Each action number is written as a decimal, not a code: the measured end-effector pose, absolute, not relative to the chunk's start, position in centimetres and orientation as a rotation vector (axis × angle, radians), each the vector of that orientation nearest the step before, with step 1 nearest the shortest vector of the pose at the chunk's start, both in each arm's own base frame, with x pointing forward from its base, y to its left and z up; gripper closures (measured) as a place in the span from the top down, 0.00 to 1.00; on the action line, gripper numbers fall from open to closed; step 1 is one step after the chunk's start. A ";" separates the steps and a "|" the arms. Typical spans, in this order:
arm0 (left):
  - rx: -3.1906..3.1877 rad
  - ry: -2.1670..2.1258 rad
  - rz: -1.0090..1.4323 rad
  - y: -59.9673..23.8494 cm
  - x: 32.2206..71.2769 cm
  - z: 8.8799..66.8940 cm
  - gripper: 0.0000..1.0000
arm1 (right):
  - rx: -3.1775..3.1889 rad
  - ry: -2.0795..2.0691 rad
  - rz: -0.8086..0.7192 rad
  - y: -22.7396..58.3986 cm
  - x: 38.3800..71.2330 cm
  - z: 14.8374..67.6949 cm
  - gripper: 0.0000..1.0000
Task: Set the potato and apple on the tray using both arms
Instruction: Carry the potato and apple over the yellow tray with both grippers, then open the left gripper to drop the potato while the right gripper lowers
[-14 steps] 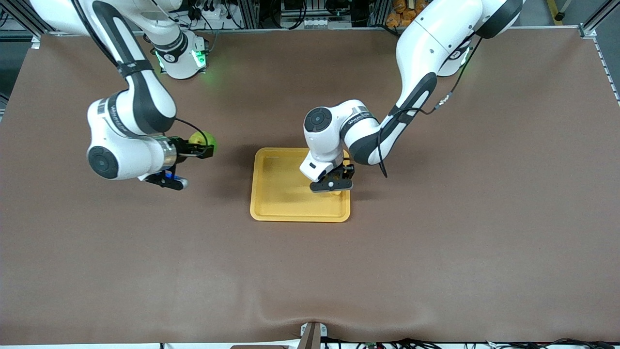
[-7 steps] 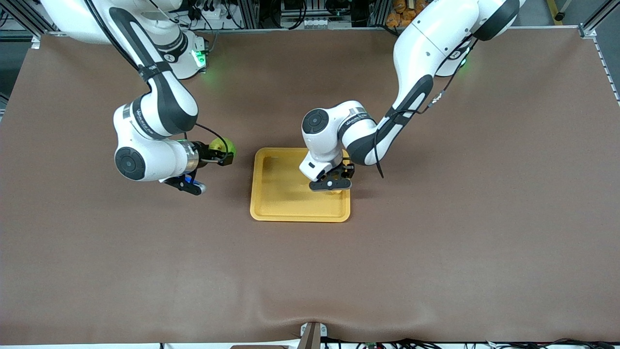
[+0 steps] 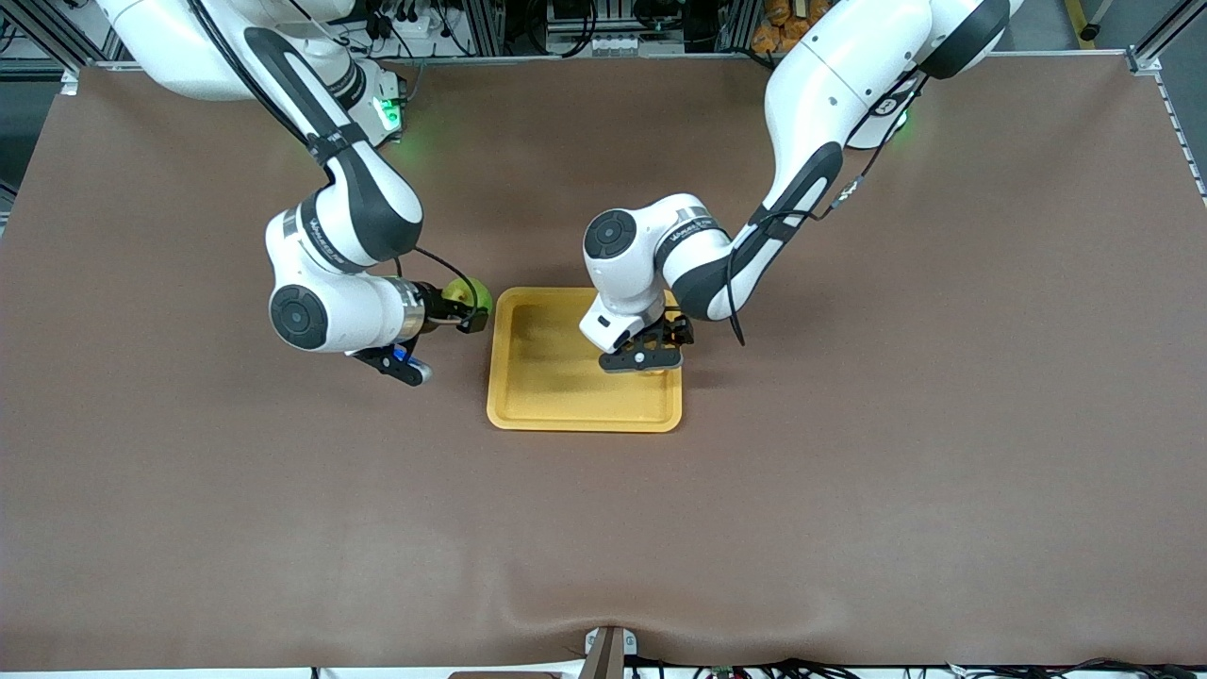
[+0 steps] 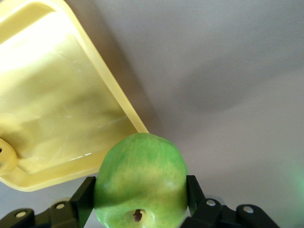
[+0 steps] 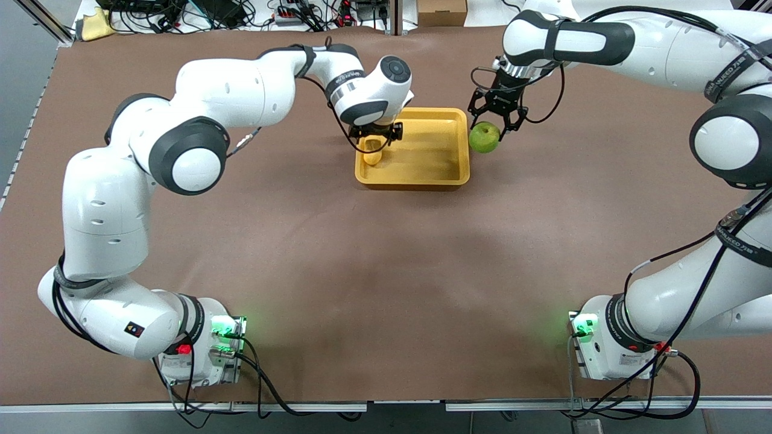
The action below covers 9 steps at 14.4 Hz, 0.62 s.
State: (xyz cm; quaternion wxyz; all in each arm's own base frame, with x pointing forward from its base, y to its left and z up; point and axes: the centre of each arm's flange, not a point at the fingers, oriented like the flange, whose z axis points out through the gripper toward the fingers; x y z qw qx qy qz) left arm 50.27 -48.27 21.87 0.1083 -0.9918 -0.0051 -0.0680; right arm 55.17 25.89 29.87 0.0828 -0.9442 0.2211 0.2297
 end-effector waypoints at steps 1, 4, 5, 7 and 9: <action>-2.903 -0.033 -0.207 -48.0 50.7 23.1 1.00 | -2.813 0.675 0.675 26.4 55.4 29.7 0.81; -2.895 -0.118 -0.222 -46.2 52.3 28.0 1.00 | -2.782 0.729 0.624 28.9 56.0 28.1 0.81; -2.901 -0.132 -0.213 -45.0 53.2 29.6 1.00 | -2.772 0.741 0.610 29.8 56.0 27.4 0.81; -2.917 -0.127 -0.163 -41.5 55.5 32.5 1.00 | -2.756 0.749 0.598 31.2 56.0 26.0 0.81; -2.936 -0.098 -0.091 -36.6 58.1 35.0 1.00 | -2.746 0.764 0.601 32.3 56.2 25.3 0.81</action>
